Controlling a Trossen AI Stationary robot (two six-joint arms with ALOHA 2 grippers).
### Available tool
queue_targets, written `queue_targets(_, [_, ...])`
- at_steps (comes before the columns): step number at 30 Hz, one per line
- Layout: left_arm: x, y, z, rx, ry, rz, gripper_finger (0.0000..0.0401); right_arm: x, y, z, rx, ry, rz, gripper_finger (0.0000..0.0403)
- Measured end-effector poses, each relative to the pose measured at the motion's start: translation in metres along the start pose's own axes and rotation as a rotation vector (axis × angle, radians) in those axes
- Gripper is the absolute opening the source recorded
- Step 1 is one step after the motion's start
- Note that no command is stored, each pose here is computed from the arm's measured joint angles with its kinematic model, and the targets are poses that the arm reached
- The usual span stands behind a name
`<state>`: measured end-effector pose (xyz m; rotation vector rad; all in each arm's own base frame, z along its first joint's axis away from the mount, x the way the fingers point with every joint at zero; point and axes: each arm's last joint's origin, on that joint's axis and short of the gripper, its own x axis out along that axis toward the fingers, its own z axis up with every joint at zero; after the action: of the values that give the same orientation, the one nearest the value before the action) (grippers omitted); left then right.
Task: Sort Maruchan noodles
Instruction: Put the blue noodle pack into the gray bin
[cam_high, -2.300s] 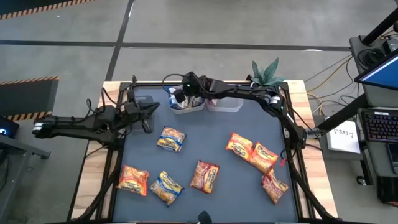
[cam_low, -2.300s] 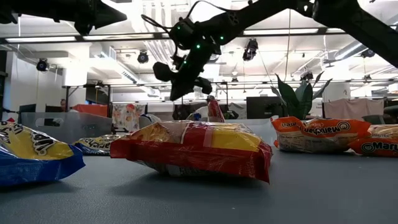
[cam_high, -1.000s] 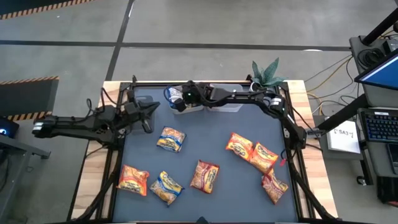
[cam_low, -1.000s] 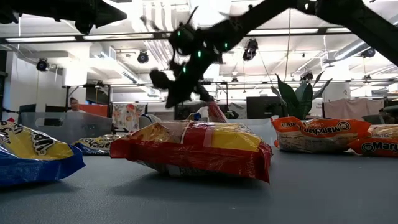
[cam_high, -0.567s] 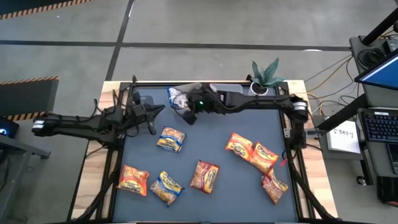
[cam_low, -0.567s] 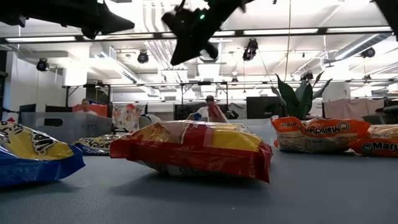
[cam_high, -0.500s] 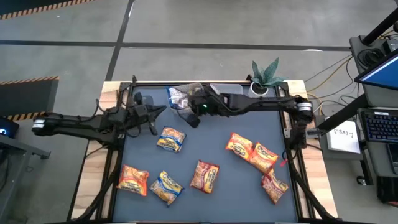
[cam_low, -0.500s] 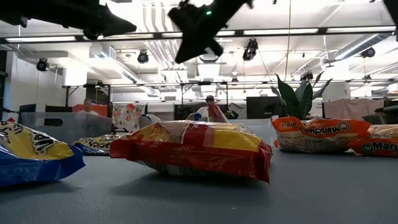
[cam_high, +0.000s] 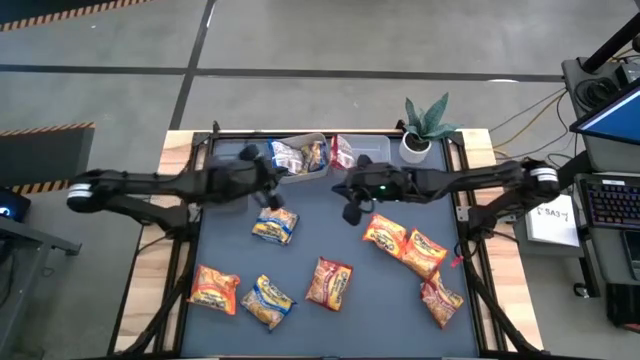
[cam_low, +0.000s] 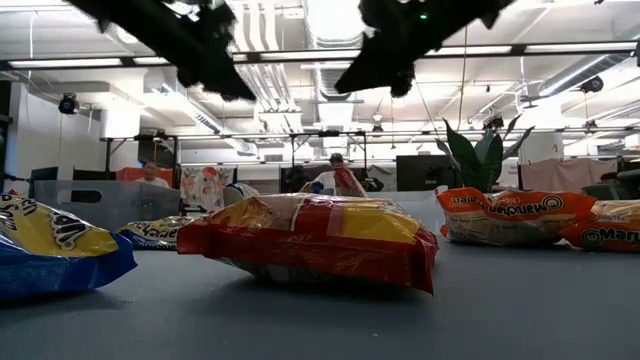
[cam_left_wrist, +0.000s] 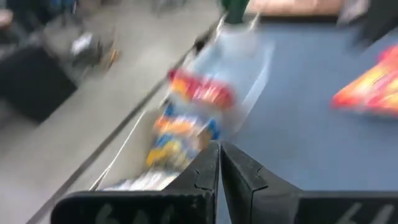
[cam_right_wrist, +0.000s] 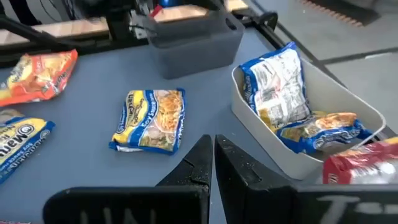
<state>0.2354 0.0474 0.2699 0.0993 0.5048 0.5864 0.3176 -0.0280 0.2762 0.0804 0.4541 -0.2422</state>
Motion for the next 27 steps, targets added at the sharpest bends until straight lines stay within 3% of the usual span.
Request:
queue_targets(3, [0.026, 0.011, 0.002, 0.038, 0.160, 0.053, 0.0000, -0.014, -0.003, -0.005, -0.011, -0.042, 0.003, 0.0009])
queue_targets(8, [0.070, 0.029, 0.000, 0.046, 0.351, -0.056, 0.0000, -0.032, -0.006, -0.011, -0.036, -0.096, 0.007, 0.0009])
queue_targets(12, [0.097, 0.038, -0.006, 0.058, 0.457, -0.058, 0.0000, -0.043, -0.008, -0.014, -0.074, -0.117, -0.002, 0.0009])
queue_targets(27, [0.152, 0.038, -0.021, 0.023, 0.515, -0.022, 0.0000, -0.047, -0.011, -0.017, -0.177, -0.115, -0.016, 0.0009])
